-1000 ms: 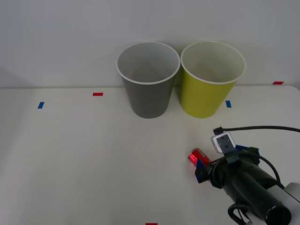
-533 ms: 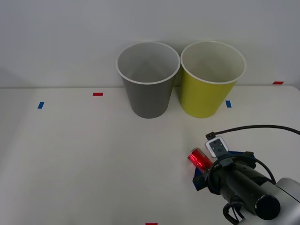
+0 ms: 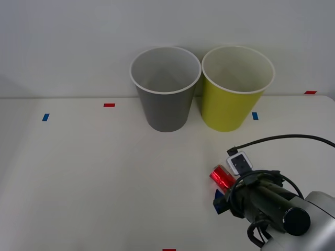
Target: Put cans in the gray bin and PET bottles in the light green bin.
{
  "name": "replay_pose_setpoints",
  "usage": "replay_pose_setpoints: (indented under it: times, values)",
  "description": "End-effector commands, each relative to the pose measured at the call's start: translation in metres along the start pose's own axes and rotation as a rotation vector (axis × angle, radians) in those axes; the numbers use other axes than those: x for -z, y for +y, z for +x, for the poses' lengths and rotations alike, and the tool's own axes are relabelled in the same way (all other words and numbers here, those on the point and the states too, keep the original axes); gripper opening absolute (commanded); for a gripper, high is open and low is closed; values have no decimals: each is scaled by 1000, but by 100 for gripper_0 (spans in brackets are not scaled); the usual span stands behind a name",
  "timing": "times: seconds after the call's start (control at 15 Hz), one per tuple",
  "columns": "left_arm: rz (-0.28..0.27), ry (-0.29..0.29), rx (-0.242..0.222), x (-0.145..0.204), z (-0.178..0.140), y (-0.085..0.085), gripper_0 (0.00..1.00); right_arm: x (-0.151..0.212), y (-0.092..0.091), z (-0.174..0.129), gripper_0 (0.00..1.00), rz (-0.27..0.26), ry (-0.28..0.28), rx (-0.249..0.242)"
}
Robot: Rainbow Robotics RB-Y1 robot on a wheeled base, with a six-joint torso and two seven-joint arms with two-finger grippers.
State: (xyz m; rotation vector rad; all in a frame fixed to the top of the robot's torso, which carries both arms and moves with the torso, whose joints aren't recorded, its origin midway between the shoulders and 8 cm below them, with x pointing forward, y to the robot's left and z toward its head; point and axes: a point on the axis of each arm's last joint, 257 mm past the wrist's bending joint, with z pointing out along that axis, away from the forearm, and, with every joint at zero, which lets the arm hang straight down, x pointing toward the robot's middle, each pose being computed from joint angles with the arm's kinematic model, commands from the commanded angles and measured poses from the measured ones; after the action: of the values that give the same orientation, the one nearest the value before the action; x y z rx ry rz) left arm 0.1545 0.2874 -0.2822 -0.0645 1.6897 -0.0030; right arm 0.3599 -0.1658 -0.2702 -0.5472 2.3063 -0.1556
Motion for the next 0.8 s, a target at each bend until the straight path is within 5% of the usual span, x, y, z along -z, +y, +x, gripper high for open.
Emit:
replay_pose_setpoints:
  times: [0.07,0.8]
  values:
    - [0,0,0,0,0,0,100,-15,-1,-2,100,7,12,-15]
    - [0,0,0,0,0,0,100,-43,20,-16,100,-69,38,-94]
